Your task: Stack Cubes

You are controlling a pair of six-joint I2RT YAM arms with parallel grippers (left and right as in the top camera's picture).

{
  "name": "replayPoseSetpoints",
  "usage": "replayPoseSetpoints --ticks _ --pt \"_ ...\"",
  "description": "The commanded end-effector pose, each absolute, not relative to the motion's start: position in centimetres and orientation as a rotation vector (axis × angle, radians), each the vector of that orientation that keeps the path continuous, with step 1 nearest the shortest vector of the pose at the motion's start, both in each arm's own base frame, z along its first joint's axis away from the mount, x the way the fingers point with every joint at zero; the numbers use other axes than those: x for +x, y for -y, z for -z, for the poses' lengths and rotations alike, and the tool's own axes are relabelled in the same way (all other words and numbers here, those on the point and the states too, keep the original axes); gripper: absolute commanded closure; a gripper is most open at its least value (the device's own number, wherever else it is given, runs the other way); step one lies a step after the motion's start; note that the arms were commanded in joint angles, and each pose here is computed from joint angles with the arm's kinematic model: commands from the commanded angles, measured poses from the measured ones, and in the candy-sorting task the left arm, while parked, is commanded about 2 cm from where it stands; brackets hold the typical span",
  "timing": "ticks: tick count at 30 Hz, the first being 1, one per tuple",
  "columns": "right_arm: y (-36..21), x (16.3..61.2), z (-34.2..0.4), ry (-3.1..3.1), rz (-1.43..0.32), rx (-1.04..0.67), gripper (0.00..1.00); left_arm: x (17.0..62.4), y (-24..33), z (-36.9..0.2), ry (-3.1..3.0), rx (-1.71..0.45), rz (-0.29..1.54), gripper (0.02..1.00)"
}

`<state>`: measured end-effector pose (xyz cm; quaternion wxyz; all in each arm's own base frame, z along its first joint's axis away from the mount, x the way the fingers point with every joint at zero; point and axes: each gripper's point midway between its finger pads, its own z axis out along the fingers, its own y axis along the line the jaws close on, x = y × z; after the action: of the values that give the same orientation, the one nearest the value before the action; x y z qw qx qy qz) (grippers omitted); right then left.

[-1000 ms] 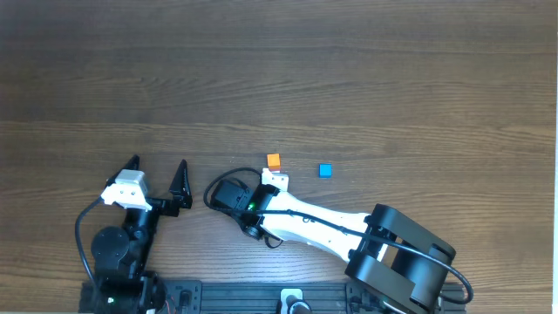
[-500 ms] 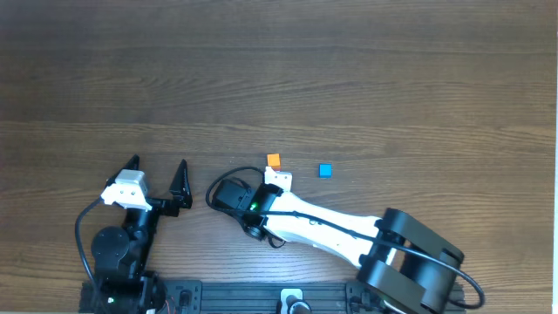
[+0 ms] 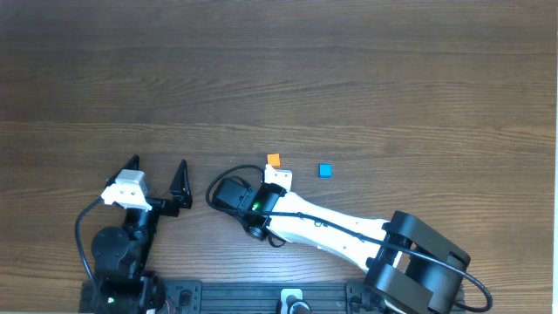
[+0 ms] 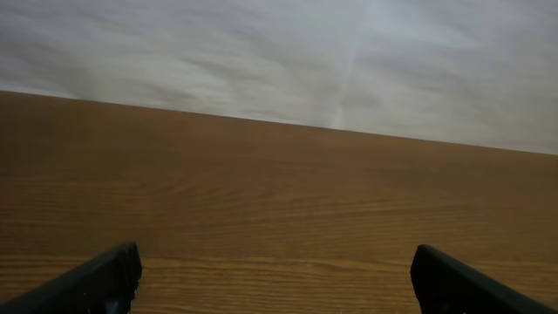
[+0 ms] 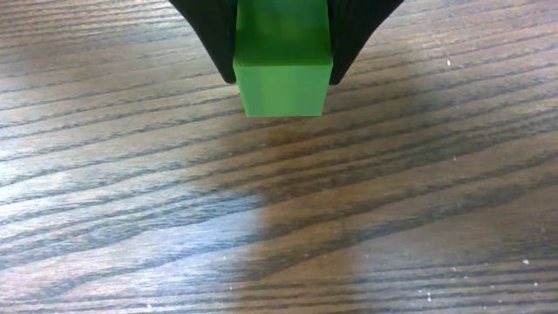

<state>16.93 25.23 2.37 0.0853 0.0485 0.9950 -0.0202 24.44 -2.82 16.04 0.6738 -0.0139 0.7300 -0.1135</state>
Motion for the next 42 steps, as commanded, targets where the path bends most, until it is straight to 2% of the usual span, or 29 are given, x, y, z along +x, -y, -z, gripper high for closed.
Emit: replayPoseSetpoints --ticks 1,7,12,24,29,34,42 --pt "-26.2 16.9 -3.6 -2.964 -0.013 0.128 0.989 24.4 2.9 -15.9 -1.64 -0.018 0.245 0.02" --pt "-26.4 16.8 -4.3 -2.964 -0.051 0.131 0.991 24.4 2.9 -15.9 -1.64 -0.018 0.245 0.018" --pt "-26.8 17.1 -6.2 -2.945 -0.101 0.133 0.989 24.4 2.9 -15.9 -1.64 -0.018 0.245 0.02" --pt "-27.1 18.4 -14.2 -2.904 -0.084 0.089 0.989 24.4 2.9 -15.9 -1.64 -0.018 0.245 0.02" --pt "-26.5 19.7 -16.4 -2.9 -0.087 0.049 0.989 24.4 2.9 -15.9 -1.64 -0.018 0.245 0.02" --pt "-25.4 21.5 -17.0 -2.916 -0.096 0.018 0.989 24.4 2.9 -15.9 -1.64 -0.018 0.245 0.02" --pt "-24.1 24.9 -15.7 -2.968 -0.069 -0.019 0.991 24.4 2.9 -15.9 -1.64 -0.018 0.245 0.018"
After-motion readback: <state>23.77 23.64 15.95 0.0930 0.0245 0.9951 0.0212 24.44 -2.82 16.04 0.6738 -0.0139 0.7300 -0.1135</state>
